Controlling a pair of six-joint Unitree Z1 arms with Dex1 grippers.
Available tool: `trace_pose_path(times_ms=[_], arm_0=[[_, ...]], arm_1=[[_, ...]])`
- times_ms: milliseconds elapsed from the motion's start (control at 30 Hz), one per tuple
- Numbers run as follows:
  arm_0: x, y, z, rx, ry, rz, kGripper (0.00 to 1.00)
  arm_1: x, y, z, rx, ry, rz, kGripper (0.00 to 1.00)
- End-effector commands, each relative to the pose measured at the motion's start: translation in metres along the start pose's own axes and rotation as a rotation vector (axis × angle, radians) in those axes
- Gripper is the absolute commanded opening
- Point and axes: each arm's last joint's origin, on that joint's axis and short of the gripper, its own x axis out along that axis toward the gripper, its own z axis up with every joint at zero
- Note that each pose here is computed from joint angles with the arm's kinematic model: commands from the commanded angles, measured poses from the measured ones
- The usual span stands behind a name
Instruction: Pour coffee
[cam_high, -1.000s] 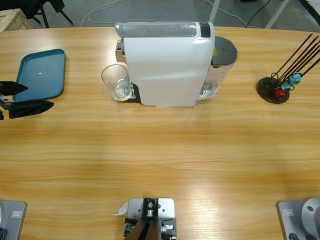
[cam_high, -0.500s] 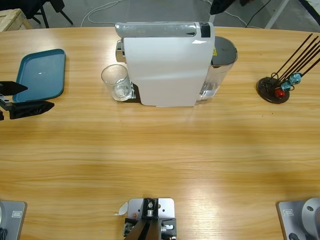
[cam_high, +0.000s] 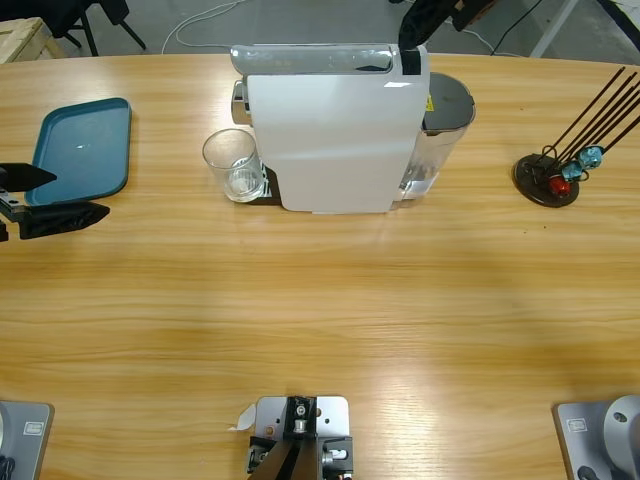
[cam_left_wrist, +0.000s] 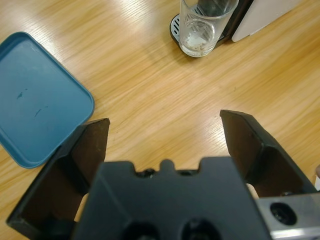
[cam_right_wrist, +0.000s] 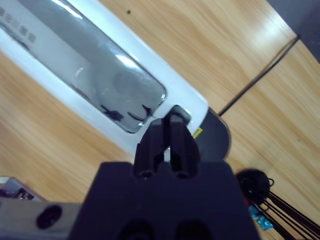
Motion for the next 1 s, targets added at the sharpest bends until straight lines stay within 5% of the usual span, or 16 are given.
trace_pose_path(times_ms=[33,1000], arm_0=[[0.011,0.0,-0.009,-0.012,0.05,-0.01,0.968],[0.012,0.0,-0.008,-0.012,0.054,-0.018,0.968]], arm_1=[[0.009,0.002,-0.001,-0.014,0.036,-0.048,0.0],[0.04,0.015,-0.023,0.0,0.11,-0.024,0.0]])
